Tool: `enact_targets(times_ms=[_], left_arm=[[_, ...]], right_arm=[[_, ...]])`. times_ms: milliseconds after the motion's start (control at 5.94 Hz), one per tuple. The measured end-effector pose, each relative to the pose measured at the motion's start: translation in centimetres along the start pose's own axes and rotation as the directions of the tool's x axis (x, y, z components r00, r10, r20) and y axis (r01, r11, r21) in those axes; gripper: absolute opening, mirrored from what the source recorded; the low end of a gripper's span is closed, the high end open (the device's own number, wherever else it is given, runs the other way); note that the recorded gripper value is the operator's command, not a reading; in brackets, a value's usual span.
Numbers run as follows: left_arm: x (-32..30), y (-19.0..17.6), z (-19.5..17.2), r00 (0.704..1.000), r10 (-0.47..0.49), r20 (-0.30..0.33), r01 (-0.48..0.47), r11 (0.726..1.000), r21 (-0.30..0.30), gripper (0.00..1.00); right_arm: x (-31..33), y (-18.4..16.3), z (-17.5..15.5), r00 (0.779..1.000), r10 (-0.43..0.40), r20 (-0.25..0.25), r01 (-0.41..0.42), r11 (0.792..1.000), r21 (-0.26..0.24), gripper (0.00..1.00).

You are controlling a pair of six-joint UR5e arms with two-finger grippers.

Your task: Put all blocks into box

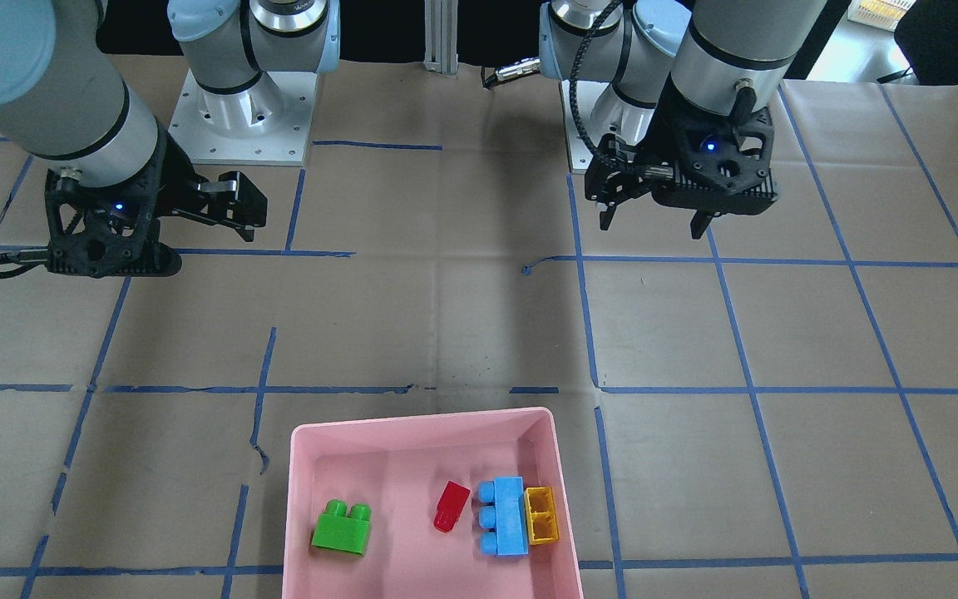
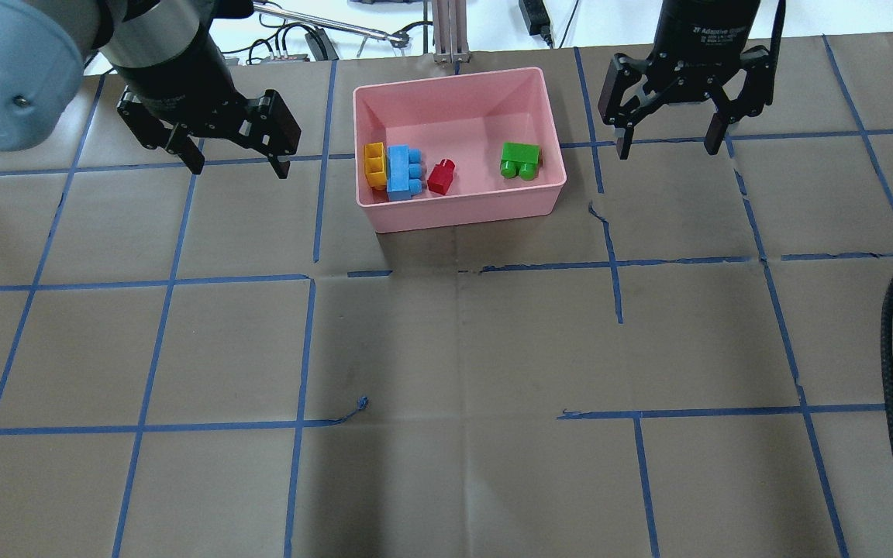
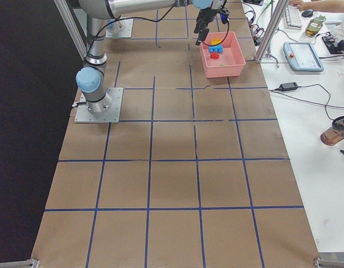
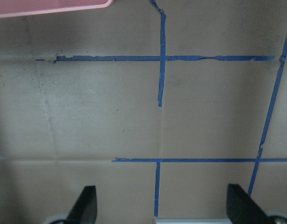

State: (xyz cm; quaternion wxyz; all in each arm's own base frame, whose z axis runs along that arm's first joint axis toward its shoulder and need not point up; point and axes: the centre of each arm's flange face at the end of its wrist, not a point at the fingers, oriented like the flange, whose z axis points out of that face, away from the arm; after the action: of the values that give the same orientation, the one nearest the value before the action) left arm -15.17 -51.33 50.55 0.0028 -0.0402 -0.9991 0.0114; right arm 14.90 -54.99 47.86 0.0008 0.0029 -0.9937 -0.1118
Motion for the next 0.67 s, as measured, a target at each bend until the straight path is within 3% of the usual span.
enact_targets(times_ms=[337, 674], left_arm=[[-1.47, 0.27, -0.52, 0.999, -0.038, -0.012, 0.038, 0.999, 0.007, 0.99], [-1.53, 0.58, -0.09, 0.999, -0.029, -0.018, 0.029, 1.0, 0.001, 0.99]], right_arm=[[0.04, 0.98, 0.41, 1.0, 0.002, 0.001, -0.002, 0.994, 0.107, 1.0], [0.01, 0.99, -0.04, 1.0, 0.002, 0.002, -0.002, 0.992, 0.129, 1.0]])
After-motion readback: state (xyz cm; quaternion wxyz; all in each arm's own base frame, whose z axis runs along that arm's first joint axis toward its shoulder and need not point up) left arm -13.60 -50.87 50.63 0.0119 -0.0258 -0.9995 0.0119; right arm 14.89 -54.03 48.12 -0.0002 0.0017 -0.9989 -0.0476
